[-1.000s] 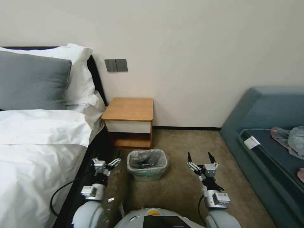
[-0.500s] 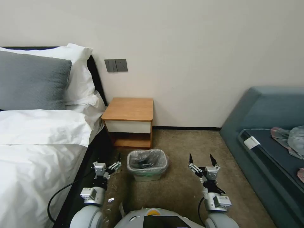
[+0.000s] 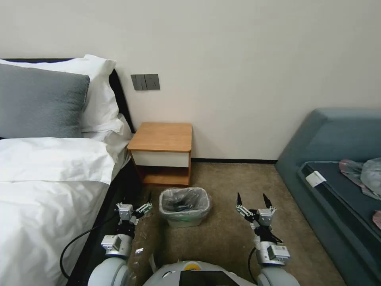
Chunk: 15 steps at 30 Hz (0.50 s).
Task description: Pick up the garbage bag from the table and place it over the trash can.
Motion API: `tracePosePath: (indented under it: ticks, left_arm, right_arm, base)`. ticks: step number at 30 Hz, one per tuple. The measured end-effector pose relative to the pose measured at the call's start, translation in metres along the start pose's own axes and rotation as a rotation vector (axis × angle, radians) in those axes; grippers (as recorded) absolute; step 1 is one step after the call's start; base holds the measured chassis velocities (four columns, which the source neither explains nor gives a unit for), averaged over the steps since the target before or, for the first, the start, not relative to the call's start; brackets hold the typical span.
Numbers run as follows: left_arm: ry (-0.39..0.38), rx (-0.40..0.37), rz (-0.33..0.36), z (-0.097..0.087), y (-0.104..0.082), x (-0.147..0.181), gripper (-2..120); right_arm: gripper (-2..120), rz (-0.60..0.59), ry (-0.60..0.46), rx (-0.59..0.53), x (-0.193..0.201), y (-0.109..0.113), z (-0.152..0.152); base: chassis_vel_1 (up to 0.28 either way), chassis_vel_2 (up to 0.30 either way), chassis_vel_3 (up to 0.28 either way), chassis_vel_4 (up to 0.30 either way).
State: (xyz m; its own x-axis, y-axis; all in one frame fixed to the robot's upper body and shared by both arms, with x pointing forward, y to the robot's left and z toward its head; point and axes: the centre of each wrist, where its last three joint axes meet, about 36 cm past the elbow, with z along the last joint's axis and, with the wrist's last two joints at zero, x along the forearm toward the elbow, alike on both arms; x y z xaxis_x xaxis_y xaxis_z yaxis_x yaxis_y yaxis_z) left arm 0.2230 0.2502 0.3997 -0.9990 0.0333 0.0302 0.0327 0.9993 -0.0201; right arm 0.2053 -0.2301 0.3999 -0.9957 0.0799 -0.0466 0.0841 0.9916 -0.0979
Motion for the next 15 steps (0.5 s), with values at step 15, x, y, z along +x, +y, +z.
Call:
tracePosePath:
  ticks: [15]
  left_arm:
    - [0.001, 0.000, -0.001, 0.0004, -0.0001, -0.0001, 100]
  right_arm:
    - [100, -0.001, 0.000, 0.000, -0.0001, 0.0000, -0.0003]
  base:
    - [0.000, 0.000, 0.000, 0.000]
